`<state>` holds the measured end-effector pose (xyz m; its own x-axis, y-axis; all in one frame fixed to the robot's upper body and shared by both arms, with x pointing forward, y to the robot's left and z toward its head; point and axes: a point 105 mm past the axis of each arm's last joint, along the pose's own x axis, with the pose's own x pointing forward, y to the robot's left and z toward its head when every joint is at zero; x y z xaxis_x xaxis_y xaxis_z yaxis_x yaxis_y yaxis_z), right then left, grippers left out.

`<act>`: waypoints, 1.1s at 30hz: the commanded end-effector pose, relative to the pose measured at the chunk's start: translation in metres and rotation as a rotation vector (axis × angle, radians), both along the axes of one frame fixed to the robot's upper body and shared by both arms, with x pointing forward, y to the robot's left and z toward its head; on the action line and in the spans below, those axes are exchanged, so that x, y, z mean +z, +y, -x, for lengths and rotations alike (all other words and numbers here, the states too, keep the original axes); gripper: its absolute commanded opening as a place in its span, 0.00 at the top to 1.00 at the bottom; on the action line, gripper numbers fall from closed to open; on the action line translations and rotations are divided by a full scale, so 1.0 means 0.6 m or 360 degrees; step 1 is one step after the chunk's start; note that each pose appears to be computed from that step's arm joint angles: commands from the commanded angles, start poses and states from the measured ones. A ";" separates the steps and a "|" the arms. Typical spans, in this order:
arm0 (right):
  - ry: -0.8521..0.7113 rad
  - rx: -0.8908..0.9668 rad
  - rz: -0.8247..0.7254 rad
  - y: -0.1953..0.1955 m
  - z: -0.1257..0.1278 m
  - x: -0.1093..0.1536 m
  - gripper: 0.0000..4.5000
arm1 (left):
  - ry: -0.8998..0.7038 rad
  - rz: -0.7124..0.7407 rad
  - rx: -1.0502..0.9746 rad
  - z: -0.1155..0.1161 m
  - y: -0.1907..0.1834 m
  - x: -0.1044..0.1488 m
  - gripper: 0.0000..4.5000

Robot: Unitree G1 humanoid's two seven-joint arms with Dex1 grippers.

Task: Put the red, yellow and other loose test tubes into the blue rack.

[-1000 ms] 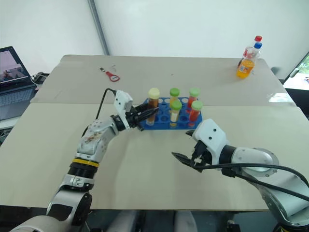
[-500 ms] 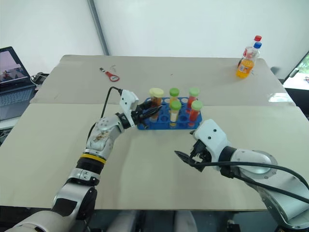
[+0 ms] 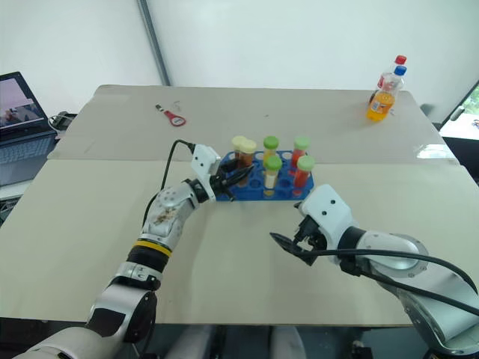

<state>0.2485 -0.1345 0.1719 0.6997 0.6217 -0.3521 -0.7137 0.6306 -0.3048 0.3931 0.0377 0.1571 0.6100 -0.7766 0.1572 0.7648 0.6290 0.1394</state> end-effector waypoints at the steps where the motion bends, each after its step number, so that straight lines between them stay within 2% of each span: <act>1: -0.0080 -0.0010 -0.0005 -0.002 0.004 0.017 0.02 | -0.0030 0.0016 0.0012 0.003 -0.001 0.005 0.81; 3: -0.0076 -0.0009 -0.0006 -0.003 0.005 0.017 0.02 | -0.0034 0.0019 0.0037 0.003 0.002 0.004 0.81; 5: -0.0072 -0.0009 -0.0005 -0.004 0.006 0.016 0.02 | -0.0026 0.0017 0.0038 0.006 0.008 0.002 0.57; 6: -0.0071 -0.0009 -0.0005 -0.005 0.006 0.016 0.02 | -0.0019 0.0012 0.0027 0.008 0.009 0.001 0.49; 10: -0.0075 -0.0004 0.0003 -0.007 0.005 0.017 0.02 | -0.0020 -0.0034 0.0042 0.016 0.033 0.003 0.07; 11: -0.0086 -0.0016 0.0004 -0.009 0.003 0.019 0.02 | -0.0007 -0.0047 0.0050 0.019 0.042 0.004 0.02; 16: -0.0185 -0.0095 -0.0023 -0.031 -0.020 0.042 0.02 | -0.0015 -0.0269 0.0063 0.048 0.100 0.010 0.02; 21: -0.0304 -0.0026 0.0062 -0.068 -0.030 0.074 0.02 | -0.0043 -0.0655 0.0115 0.081 0.173 0.039 0.02; 24: -0.0414 0.0017 0.0030 -0.095 -0.037 0.101 0.02 | -0.0063 -0.0836 0.0090 0.109 0.218 0.051 0.02; 28: -0.0352 0.0131 0.0099 -0.127 -0.030 0.109 0.02 | 0.0003 -0.0925 0.0095 0.137 0.258 0.056 0.02; 33: -0.0310 0.0157 0.0170 -0.153 -0.028 0.118 0.02 | 0.0213 -0.0848 0.0137 0.157 0.282 0.055 0.02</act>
<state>0.2673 -0.2214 0.2297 0.6840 0.6622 -0.3060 -0.7159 0.5287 -0.4560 0.3037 0.2074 0.1750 0.6587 -0.6654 -0.3511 0.7517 0.5620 0.3451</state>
